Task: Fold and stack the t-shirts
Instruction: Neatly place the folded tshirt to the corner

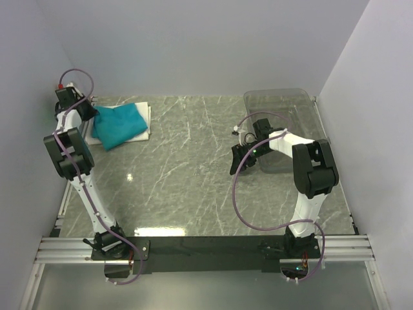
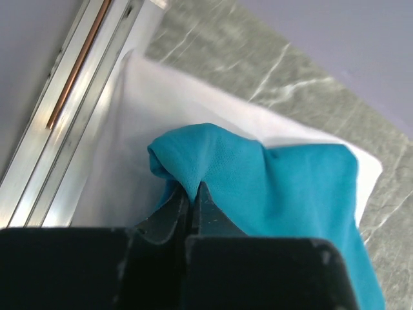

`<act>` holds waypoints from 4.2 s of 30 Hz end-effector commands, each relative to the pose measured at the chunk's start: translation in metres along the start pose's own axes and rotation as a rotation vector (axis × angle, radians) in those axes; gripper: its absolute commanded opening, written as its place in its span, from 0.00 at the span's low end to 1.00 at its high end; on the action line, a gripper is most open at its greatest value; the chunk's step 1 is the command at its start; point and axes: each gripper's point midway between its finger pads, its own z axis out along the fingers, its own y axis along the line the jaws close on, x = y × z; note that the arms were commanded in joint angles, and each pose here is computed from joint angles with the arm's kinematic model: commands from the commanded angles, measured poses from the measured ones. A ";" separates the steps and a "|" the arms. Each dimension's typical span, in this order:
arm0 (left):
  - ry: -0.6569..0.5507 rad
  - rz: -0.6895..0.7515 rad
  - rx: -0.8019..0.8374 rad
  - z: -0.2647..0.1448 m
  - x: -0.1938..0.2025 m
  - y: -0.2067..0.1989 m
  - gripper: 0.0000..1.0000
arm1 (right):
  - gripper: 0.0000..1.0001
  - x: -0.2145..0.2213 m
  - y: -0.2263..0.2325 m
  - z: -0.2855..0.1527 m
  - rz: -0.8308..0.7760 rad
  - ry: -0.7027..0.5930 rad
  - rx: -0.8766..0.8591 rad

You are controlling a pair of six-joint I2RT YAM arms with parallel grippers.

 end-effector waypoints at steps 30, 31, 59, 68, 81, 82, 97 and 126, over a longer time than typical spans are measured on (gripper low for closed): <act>0.029 -0.318 -0.185 -0.108 0.035 0.000 0.67 | 0.61 -0.021 0.006 -0.007 -0.056 -0.051 -0.035; 0.054 -0.346 -0.192 -0.107 0.050 0.003 0.66 | 0.61 -0.021 0.007 -0.007 -0.054 -0.050 -0.039; 0.099 -0.369 -0.210 -0.099 0.094 0.007 0.12 | 0.61 -0.023 0.010 -0.010 -0.065 -0.056 -0.039; 0.136 -0.150 -0.291 -0.109 0.070 0.021 0.09 | 0.61 -0.024 0.010 -0.010 -0.067 -0.057 -0.037; 0.142 -0.119 -0.309 -0.133 0.076 0.028 0.59 | 0.61 -0.025 0.012 -0.012 -0.078 -0.061 -0.037; 0.069 -0.130 -0.284 -0.145 0.056 0.018 0.60 | 0.61 -0.025 0.012 -0.012 -0.075 -0.060 -0.040; 0.217 -0.192 0.172 -0.078 0.053 -0.110 0.02 | 0.61 -0.027 0.014 -0.013 -0.087 -0.065 -0.041; 0.175 -0.049 0.305 -0.078 0.040 -0.170 0.42 | 0.61 -0.027 0.015 -0.016 -0.094 -0.063 -0.035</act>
